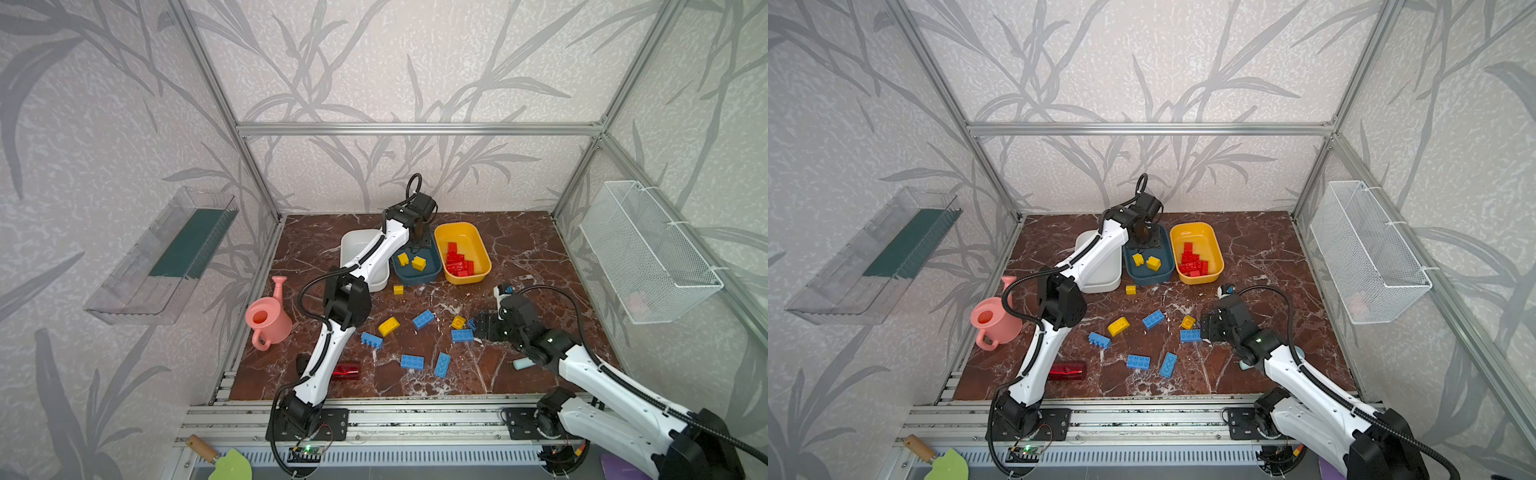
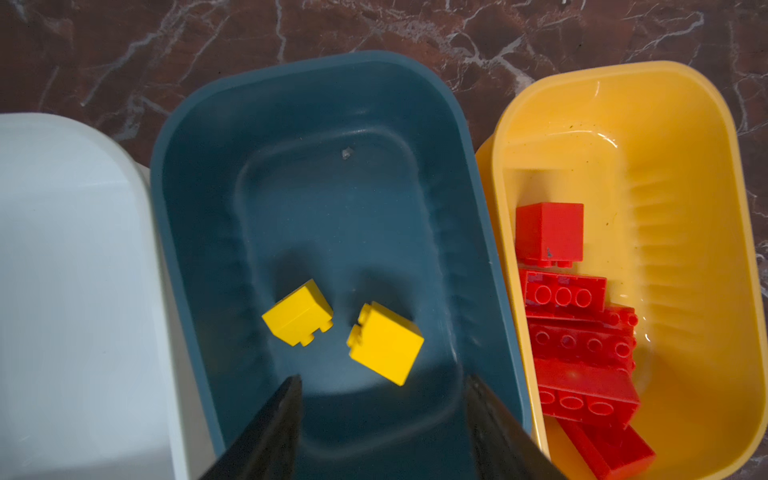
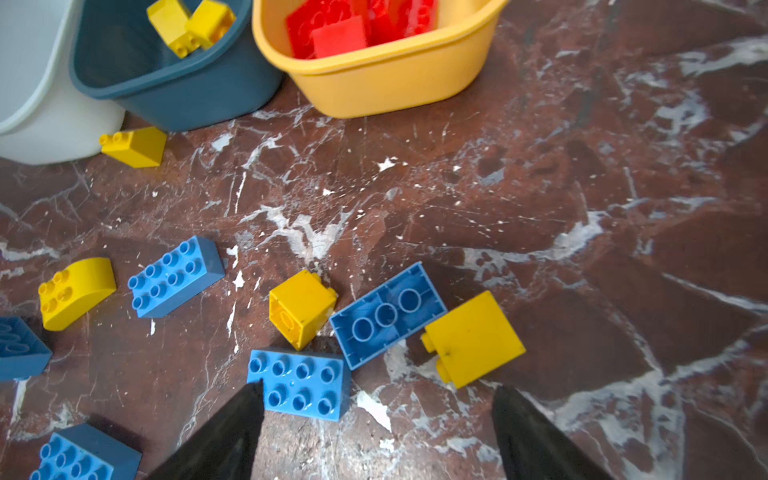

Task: Sort the legos into containers by color
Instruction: 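Carry the tall yellow brick over the teal tub and open the left gripper, then withdraw the left arm while the right gripper grasps a large yellow brick by blue bricks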

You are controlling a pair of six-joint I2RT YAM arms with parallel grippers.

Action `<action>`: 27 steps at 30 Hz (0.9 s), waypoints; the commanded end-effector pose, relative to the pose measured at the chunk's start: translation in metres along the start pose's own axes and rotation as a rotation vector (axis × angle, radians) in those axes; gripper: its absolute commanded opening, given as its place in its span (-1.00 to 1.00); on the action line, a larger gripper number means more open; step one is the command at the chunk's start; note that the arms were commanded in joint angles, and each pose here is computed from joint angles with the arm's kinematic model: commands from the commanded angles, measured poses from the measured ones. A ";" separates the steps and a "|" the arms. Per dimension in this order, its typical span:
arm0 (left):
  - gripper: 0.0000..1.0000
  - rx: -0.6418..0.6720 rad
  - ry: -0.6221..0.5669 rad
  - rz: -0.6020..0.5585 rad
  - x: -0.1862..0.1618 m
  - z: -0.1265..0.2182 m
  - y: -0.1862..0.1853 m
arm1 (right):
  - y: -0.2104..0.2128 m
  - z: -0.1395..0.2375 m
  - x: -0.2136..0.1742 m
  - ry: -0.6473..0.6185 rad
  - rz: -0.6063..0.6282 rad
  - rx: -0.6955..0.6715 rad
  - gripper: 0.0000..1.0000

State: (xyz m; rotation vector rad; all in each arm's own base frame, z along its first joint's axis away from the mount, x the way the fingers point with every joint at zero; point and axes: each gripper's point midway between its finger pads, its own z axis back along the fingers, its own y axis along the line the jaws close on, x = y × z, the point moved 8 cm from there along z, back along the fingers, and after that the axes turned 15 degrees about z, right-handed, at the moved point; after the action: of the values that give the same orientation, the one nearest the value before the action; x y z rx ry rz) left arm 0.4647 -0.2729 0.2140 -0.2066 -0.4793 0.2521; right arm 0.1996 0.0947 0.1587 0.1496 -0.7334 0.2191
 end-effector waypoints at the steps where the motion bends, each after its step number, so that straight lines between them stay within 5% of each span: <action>1: 0.29 -0.077 -0.071 0.013 0.010 0.072 0.001 | -0.016 0.012 0.001 0.032 -0.064 -0.028 0.70; 8: 0.29 -0.175 -0.136 0.020 -0.039 0.127 0.020 | -0.043 0.004 -0.005 0.037 -0.216 0.042 0.68; 18: 0.29 -0.106 -0.068 -0.016 -0.162 0.124 0.090 | -0.039 -0.038 0.007 0.070 -0.227 0.163 0.65; 27: 0.28 -0.051 -0.121 0.012 -0.190 0.148 0.148 | -0.031 -0.054 -0.006 0.146 -0.204 0.186 0.54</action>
State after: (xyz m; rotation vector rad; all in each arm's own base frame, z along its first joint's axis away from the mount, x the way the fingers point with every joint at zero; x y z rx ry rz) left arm 0.2073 -0.1788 0.2159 -0.2609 -0.5457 0.2142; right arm 0.2372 0.0698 0.1085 0.3694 -0.5248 0.0606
